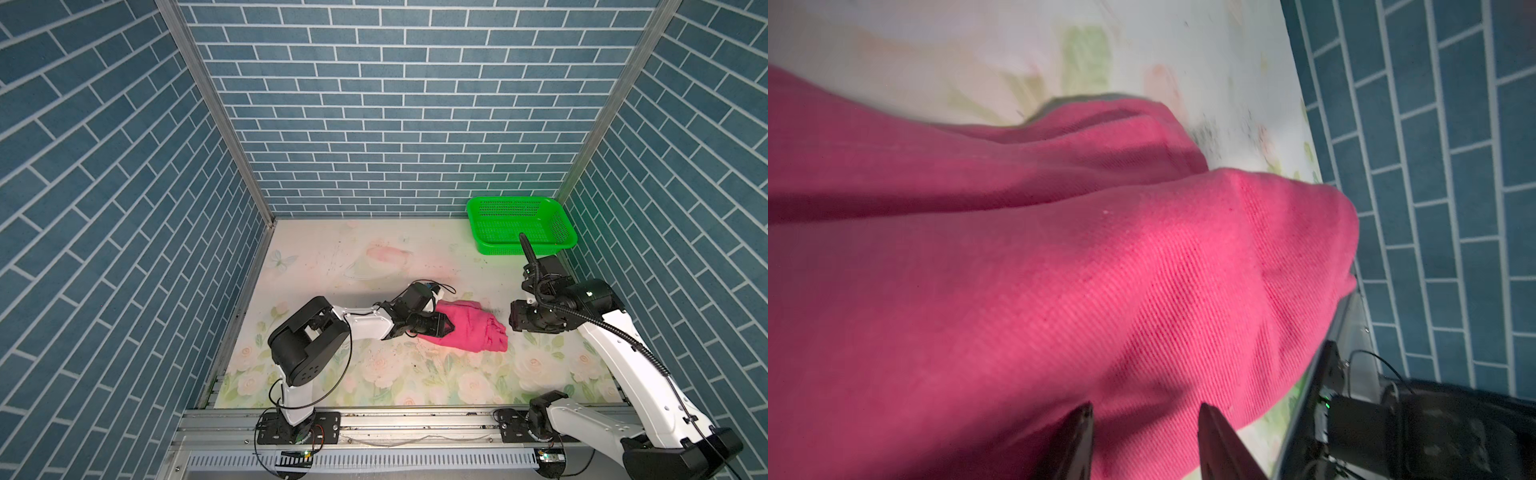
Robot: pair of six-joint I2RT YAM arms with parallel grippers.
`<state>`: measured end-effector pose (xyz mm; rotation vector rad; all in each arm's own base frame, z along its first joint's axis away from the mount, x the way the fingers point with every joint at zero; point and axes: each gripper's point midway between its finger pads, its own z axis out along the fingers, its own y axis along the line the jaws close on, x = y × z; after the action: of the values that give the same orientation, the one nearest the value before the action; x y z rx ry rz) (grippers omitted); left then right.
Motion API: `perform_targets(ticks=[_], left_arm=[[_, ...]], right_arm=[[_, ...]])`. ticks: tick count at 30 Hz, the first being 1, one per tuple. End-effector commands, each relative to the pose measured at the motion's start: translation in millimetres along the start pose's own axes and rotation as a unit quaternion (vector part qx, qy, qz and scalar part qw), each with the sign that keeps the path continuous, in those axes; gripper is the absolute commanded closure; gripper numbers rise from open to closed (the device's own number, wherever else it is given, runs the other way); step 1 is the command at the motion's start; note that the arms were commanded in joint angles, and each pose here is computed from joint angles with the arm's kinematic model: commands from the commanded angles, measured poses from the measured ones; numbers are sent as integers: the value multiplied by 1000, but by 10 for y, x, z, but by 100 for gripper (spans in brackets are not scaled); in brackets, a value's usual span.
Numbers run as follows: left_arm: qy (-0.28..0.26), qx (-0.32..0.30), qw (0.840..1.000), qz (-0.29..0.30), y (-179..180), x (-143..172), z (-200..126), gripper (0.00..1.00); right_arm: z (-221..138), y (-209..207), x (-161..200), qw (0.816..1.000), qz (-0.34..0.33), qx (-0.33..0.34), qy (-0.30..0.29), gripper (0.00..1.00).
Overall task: Roll up the long pants
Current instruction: Adjust the long pant at the center of the board.
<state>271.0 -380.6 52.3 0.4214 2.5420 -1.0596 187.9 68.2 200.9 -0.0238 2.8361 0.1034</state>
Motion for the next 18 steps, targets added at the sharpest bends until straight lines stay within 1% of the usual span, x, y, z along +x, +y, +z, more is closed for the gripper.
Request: perform_targets(ticks=[1,4,6,7,8,9,11,13,16,18], left_arm=[[108,-304,945,-50,1653,721,-364,53],[106,-325,939,-41,1759,600,-495,53],[105,-330,937,-39,1790,556,-549,53],[105,-330,937,-39,1800,547,-571,53],[105,-330,937,-39,1799,546,-585,53],[106,-329,937,-39,1796,545,-596,53],[107,-327,938,-39,1784,559,-613,53],[105,-322,940,-43,1769,572,-626,53],[103,-308,944,-51,1738,587,-639,53],[100,-291,950,-60,1702,565,-648,53]], right_arm=[[100,20,152,999,-21,-6,35,38],[235,88,164,997,-49,-7,53,38],[315,185,148,996,-70,0,60,37],[345,272,130,994,-92,8,58,37],[360,357,98,990,-127,28,48,37],[366,449,43,981,-178,69,34,37],[374,661,-79,955,-263,134,17,36],[395,945,-210,921,-341,187,-14,36],[493,1312,-336,881,-414,221,-59,34],[577,1439,-410,861,-444,234,-85,33]])
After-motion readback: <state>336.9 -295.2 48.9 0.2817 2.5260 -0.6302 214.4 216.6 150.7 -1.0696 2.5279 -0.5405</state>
